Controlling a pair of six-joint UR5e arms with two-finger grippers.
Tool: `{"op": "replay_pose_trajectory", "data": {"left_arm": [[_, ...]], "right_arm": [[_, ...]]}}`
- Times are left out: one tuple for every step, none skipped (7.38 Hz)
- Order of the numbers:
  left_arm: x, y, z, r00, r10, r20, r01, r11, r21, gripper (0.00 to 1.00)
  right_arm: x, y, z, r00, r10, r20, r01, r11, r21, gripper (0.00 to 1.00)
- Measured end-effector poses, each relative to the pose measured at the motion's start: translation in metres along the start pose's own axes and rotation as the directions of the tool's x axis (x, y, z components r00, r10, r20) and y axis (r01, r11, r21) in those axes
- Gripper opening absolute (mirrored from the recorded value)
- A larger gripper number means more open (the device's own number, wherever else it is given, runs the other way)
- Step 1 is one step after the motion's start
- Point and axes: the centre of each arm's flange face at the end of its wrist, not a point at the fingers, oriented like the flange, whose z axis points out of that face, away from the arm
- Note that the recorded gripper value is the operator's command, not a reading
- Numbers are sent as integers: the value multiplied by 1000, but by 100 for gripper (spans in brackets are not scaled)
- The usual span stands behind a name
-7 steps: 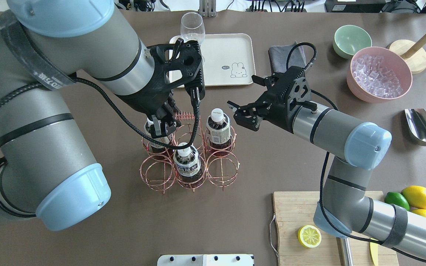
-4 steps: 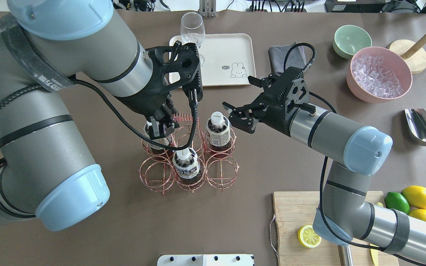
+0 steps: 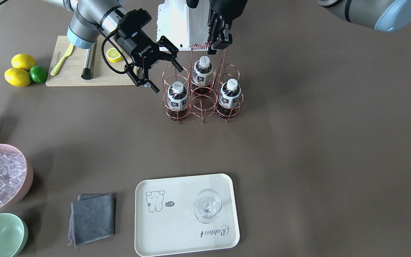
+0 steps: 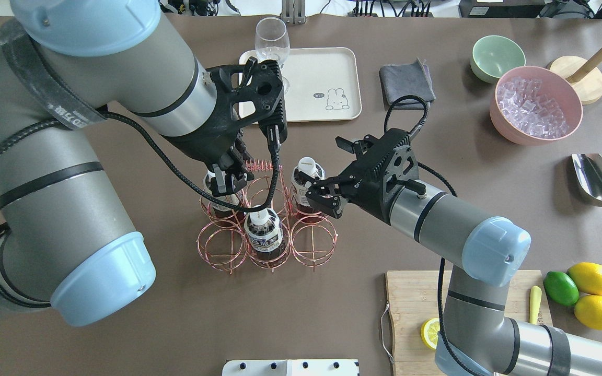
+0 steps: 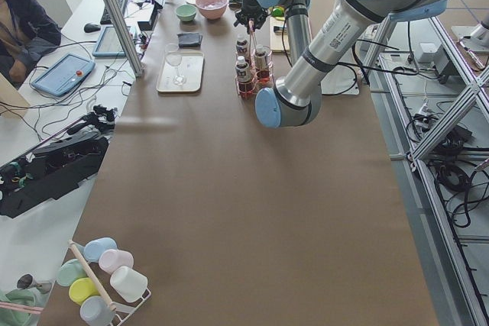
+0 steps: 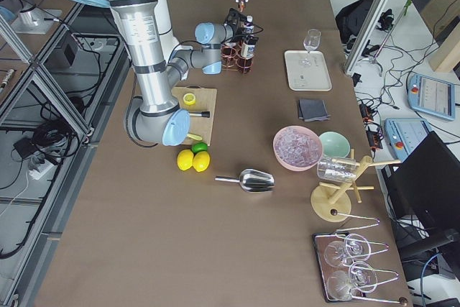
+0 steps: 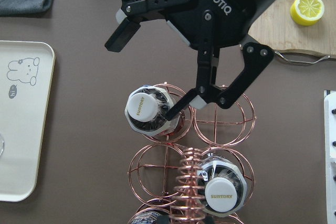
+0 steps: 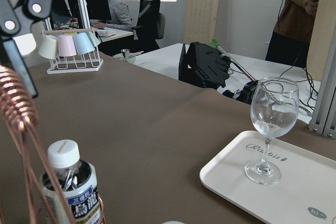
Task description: Take tea from basket to plate
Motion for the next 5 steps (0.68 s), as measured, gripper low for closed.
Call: {"op": "replay_pose_trajectory", "data": {"left_arm": [[0, 0, 1, 1000, 0, -1, 0, 1000, -1, 0], [0, 0, 1, 1000, 0, -2, 0, 1000, -1, 0], [0, 0, 1, 1000, 0, -2, 0, 1000, -1, 0], [0, 0, 2, 1000, 0, -2, 0, 1000, -2, 0], [-1, 0, 2, 1000, -1, -3, 1, 1000, -3, 0]], "right_arm": [[-6, 4, 0, 1000, 0, -1, 0, 1000, -2, 99], [-12, 9, 0, 1000, -4, -8, 4, 1000, -3, 99], [-16, 13, 2, 1000, -9, -15, 9, 1000, -7, 99], [-17, 15, 3, 1000, -15, -19, 15, 1000, -10, 99], [-19, 16, 7, 1000, -21, -22, 21, 1000, -12, 99]]}}
